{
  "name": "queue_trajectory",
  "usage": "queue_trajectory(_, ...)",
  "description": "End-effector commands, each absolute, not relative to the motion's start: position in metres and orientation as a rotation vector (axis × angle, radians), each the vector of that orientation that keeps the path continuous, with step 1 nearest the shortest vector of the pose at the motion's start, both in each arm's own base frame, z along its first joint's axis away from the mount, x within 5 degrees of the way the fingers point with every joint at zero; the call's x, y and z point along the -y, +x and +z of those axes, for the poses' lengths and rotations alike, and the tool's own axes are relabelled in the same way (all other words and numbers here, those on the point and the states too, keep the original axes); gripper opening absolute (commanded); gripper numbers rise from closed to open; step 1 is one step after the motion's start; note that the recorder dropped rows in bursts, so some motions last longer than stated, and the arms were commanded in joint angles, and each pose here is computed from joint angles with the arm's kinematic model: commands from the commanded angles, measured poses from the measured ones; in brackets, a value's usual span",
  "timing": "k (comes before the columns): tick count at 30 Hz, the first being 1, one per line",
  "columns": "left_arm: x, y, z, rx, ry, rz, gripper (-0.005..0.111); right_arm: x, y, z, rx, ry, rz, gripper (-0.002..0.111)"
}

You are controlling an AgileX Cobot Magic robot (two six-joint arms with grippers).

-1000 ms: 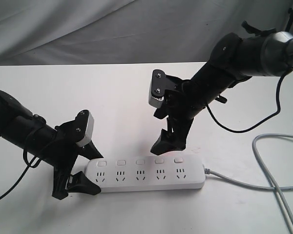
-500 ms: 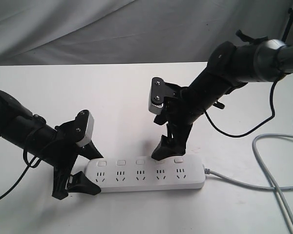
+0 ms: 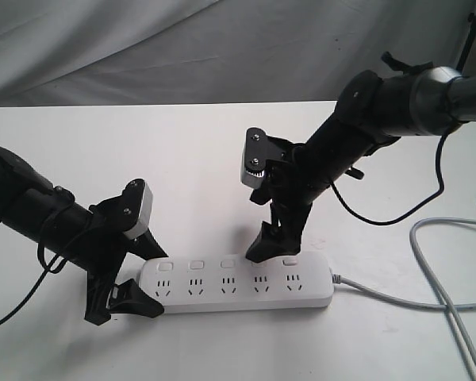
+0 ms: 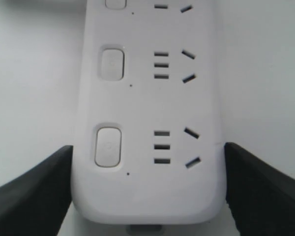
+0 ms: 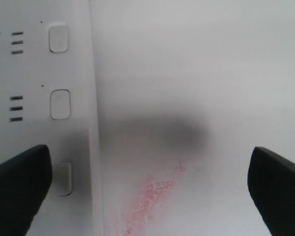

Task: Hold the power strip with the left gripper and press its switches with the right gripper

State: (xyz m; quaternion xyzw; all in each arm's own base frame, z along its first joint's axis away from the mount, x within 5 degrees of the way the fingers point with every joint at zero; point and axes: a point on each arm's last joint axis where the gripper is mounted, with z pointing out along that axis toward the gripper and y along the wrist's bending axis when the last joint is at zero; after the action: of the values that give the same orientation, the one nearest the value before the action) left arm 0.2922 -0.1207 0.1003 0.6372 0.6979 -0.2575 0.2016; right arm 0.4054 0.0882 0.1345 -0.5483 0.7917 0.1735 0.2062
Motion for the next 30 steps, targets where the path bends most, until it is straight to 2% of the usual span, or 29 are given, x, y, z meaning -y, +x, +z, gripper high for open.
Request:
queue_trajectory(1,0.121,0.293,0.099,-1.960,1.773,-0.671,0.000,-0.086,0.406,0.128,-2.207,-1.531,0.483,0.105)
queue_trajectory(30,0.121,0.293,0.099,-1.960,1.773,-0.671,0.000,-0.083,0.408,0.117,-2.182,-1.630,0.388,0.105)
